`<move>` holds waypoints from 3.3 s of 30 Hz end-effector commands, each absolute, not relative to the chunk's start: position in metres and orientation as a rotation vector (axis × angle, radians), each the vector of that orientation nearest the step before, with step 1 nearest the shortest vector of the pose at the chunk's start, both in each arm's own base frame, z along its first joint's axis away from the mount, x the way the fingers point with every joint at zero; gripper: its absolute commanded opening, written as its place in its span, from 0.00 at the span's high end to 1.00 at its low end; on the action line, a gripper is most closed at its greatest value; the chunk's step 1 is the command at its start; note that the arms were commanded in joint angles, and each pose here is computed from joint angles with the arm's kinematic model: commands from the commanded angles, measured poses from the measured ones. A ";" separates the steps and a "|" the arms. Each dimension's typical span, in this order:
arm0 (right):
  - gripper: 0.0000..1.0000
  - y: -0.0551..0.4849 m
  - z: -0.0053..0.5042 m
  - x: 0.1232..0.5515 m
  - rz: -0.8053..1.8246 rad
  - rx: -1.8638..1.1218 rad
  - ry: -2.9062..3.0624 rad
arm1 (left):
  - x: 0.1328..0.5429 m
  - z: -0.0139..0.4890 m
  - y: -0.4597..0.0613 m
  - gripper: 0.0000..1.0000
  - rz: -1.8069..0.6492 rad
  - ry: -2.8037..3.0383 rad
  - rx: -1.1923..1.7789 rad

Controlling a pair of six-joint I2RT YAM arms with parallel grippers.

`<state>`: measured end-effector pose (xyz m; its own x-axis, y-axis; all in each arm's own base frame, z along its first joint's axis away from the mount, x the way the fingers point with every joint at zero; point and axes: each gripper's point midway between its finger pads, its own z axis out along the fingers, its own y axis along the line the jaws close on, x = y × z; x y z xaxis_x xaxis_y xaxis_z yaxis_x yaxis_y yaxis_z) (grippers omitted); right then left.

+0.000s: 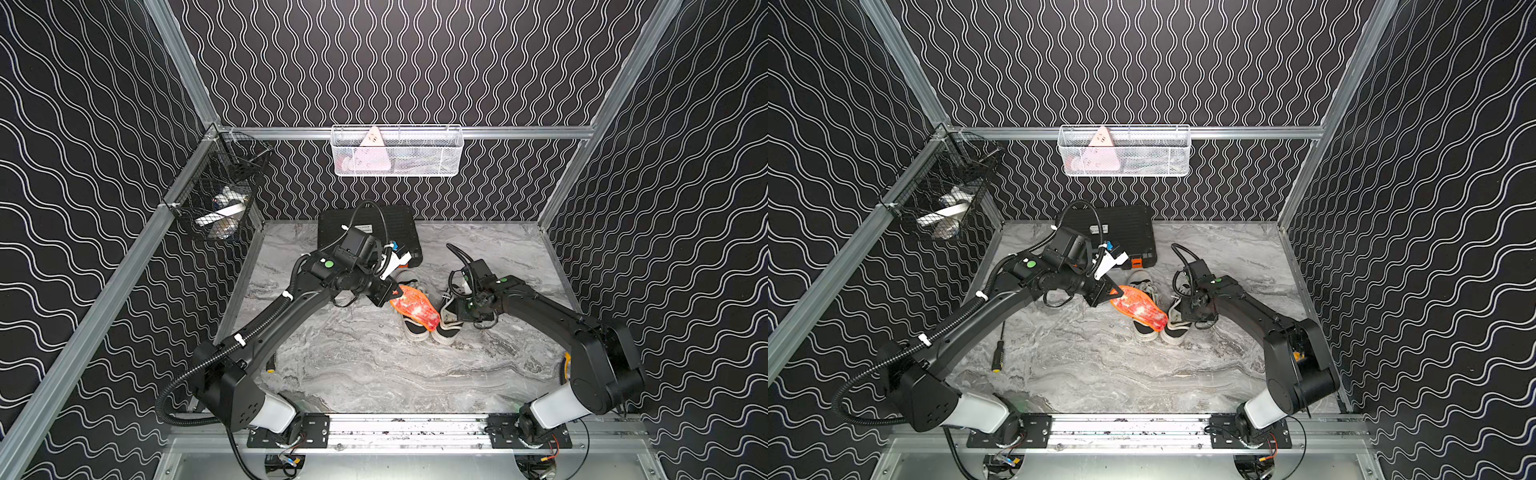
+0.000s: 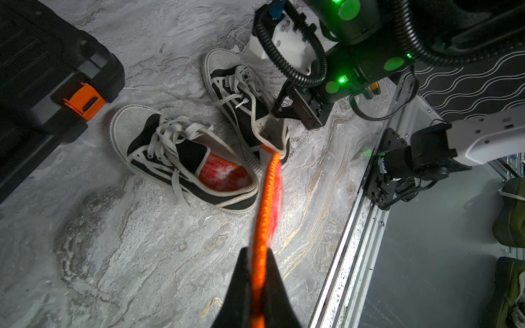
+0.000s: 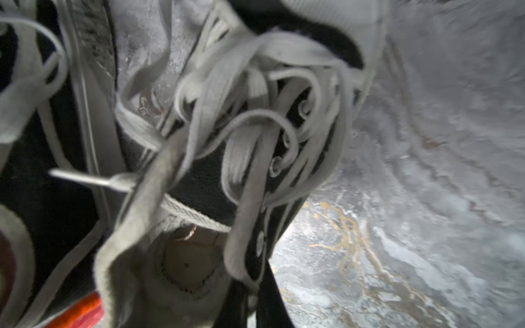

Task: Insert the insole into the shoe
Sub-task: Adjust the shoe at the center of the board.

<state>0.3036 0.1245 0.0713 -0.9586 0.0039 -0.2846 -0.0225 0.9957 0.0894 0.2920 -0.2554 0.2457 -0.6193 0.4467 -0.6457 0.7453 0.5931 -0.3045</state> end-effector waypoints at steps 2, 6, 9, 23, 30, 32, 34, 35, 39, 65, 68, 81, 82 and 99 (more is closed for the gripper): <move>0.85 0.090 0.076 0.303 -0.040 0.031 2.860 | 0.291 0.248 -0.255 1.00 -0.782 2.310 0.947; 0.76 0.068 0.083 0.315 -0.016 0.187 2.838 | 0.292 0.247 -0.258 1.00 -0.798 2.314 0.949; 0.69 0.067 0.099 0.324 0.006 0.271 2.821 | 0.293 0.243 -0.258 1.00 -0.795 2.326 0.939; 0.58 0.103 0.122 0.326 0.479 1.194 2.438 | 0.293 0.238 -0.261 1.00 -0.817 2.323 0.956; 0.57 0.088 0.098 0.326 0.407 1.479 2.314 | 0.289 0.237 -0.258 1.00 -0.804 2.317 0.964; 0.56 0.088 0.093 0.326 0.388 1.522 2.316 | 0.289 0.238 -0.256 1.00 -0.796 2.317 0.962; 0.56 0.086 0.087 0.326 0.370 1.573 2.296 | 0.290 0.239 -0.255 1.00 -0.792 2.314 0.957; 0.56 0.088 0.085 0.329 0.385 1.566 2.293 | 0.289 0.238 -0.256 1.00 -0.795 2.313 0.959; 0.53 0.092 0.076 0.331 0.347 1.621 2.337 | 0.289 0.240 -0.256 1.00 -0.796 2.314 0.958; 0.37 0.094 0.040 0.325 0.062 1.716 2.334 | 0.286 0.261 -0.258 1.00 -0.828 2.271 0.962; 0.41 0.089 0.031 0.336 0.046 1.696 2.318 | 0.284 0.260 -0.257 1.00 -0.830 2.268 0.959; 0.93 0.096 0.087 0.365 0.127 1.302 2.342 | 0.286 0.258 -0.256 1.00 -0.809 2.263 0.959; 0.93 0.097 0.096 0.366 0.127 1.282 2.335 | 0.286 0.257 -0.256 1.00 -0.814 2.268 0.957; 0.85 0.099 0.136 0.389 -0.007 0.997 2.378 | 0.283 0.251 -0.255 1.00 -0.820 2.274 0.965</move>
<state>0.3992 0.1066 0.1348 -0.5454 0.6822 -0.4869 0.6597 0.7078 0.2527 0.2830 -0.2550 0.2481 -0.6164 0.4418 -0.6518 0.7545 0.5682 -0.3284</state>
